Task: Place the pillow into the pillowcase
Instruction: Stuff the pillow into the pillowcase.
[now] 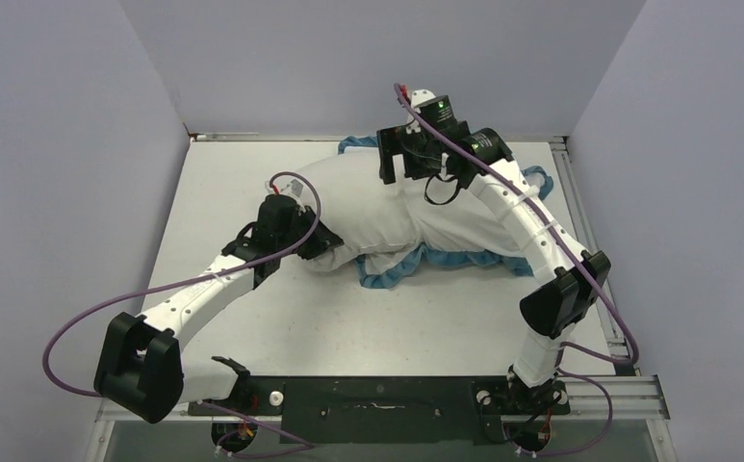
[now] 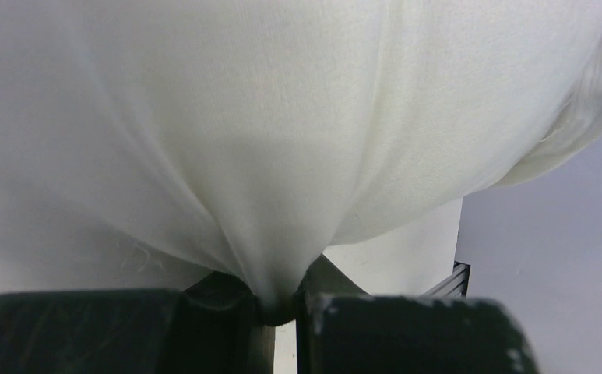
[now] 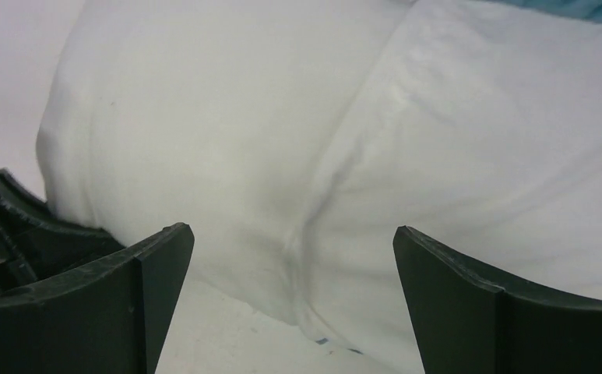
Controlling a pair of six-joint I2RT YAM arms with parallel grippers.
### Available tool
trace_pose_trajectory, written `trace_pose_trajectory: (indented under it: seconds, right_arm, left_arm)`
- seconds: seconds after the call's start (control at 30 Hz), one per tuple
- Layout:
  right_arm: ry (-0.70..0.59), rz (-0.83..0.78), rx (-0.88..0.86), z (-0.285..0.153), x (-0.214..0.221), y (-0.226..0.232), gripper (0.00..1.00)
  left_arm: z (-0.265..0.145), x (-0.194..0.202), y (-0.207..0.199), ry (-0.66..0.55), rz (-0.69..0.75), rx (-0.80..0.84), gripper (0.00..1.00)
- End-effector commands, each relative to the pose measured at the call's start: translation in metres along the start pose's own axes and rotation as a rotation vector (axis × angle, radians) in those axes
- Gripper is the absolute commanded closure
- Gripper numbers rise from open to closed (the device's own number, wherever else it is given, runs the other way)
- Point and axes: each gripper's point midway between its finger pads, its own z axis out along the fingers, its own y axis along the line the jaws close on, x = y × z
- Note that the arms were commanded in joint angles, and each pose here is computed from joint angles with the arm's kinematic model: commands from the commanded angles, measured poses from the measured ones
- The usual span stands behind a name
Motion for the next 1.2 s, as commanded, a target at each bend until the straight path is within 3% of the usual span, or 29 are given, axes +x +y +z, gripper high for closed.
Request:
trace_pose_trajectory:
  seconds: [0.0, 0.13, 0.27, 0.33, 0.43, 0.63, 0.73, 0.8, 0.87, 0.93, 1.0, 1.17]
  right_arm:
    - [-0.126, -0.031, 0.275, -0.03, -0.038, -0.054, 0.0]
    - [-0.084, -0.032, 0.333, -0.002, -0.034, -0.074, 0.05]
    - [-0.023, -0.01, 0.327, 0.037, -0.028, -0.083, 0.0]
    - [0.022, 0.007, 0.291, 0.053, -0.023, -0.082, 0.09]
    - [0.067, 0.04, 0.193, 0.066, -0.017, -0.068, 0.12]
    - [0.008, 0.081, 0.125, 0.053, -0.026, -0.054, 0.0]
    - [0.041, 0.093, 0.133, 0.06, -0.015, -0.057, 0.02]
    - [0.097, 0.094, 0.168, 0.069, 0.0, -0.065, 0.16]
    - [0.136, 0.096, 0.18, 0.074, 0.01, -0.071, 0.47]
    - [0.134, 0.102, 0.161, 0.073, 0.01, -0.069, 0.85]
    - [0.114, 0.112, 0.107, 0.065, -0.002, -0.061, 0.95]
    - [0.031, 0.134, -0.199, 0.035, -0.038, -0.007, 0.95]
  left_arm:
    - [-0.006, -0.016, -0.037, -0.055, 0.037, 0.134, 1.0]
    - [-0.005, -0.012, -0.038, -0.043, 0.048, 0.134, 1.0]
    - [-0.006, -0.008, -0.037, -0.036, 0.051, 0.134, 1.0]
    - [-0.008, -0.007, -0.037, -0.035, 0.052, 0.136, 1.0]
    - [-0.009, -0.006, -0.038, -0.035, 0.053, 0.139, 1.0]
    - [-0.008, -0.008, -0.04, -0.045, 0.045, 0.147, 1.0]
    - [-0.005, -0.007, -0.042, -0.034, 0.048, 0.151, 1.0]
    - [-0.004, -0.008, -0.045, -0.028, 0.053, 0.159, 1.0]
    - [-0.004, -0.008, -0.048, -0.026, 0.06, 0.164, 1.0]
    - [-0.005, -0.01, -0.052, -0.029, 0.064, 0.171, 1.0]
    - [-0.007, -0.012, -0.054, -0.033, 0.065, 0.172, 1.0]
    - [-0.013, -0.017, -0.063, -0.051, 0.061, 0.192, 1.0]
